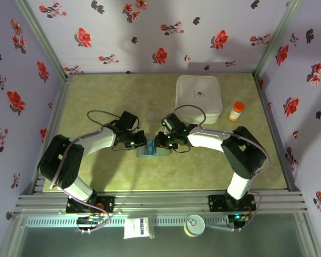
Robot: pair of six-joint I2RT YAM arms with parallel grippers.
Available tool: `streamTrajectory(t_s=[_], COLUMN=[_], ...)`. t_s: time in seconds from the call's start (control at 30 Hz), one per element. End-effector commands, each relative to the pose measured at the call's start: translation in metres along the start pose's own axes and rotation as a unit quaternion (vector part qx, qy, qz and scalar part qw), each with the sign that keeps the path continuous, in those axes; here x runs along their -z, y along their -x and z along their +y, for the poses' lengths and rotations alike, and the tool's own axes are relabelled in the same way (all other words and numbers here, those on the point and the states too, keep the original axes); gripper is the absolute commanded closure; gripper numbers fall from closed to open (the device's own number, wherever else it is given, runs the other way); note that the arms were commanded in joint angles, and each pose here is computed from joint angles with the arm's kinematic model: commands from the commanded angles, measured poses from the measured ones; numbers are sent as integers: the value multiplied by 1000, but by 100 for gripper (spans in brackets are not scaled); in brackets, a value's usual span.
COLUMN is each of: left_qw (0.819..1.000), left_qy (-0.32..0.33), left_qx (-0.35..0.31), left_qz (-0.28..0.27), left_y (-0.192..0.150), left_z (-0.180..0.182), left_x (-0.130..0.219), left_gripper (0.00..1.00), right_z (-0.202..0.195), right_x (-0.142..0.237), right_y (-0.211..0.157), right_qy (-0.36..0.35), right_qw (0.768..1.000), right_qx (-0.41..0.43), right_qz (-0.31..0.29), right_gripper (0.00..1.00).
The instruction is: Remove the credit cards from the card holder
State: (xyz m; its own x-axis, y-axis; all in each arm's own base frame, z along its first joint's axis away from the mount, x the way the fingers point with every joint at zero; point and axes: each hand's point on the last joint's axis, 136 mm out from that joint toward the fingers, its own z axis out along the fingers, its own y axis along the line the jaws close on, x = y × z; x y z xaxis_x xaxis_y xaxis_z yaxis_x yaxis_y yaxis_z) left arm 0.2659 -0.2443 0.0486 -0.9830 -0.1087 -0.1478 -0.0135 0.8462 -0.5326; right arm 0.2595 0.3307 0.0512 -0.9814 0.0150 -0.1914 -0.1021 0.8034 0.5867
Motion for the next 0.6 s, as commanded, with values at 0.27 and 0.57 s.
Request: streamTrajectory(t_s=[0.27, 0.57], left_qw=[1000, 999], left_qy=[22, 42], left_qx=[-5, -1], left_qz=[18, 23], left_y=[-8, -12], left_z=[12, 24], left_x=[-12, -14], left_gripper=[95, 95], right_z=[-6, -9], right_x=[-5, -13], right_y=[0, -2], right_qy=[20, 34], right_qw=[1000, 999], right_qx=[-17, -30], right_qz=[-3, 7], right_gripper=[76, 75])
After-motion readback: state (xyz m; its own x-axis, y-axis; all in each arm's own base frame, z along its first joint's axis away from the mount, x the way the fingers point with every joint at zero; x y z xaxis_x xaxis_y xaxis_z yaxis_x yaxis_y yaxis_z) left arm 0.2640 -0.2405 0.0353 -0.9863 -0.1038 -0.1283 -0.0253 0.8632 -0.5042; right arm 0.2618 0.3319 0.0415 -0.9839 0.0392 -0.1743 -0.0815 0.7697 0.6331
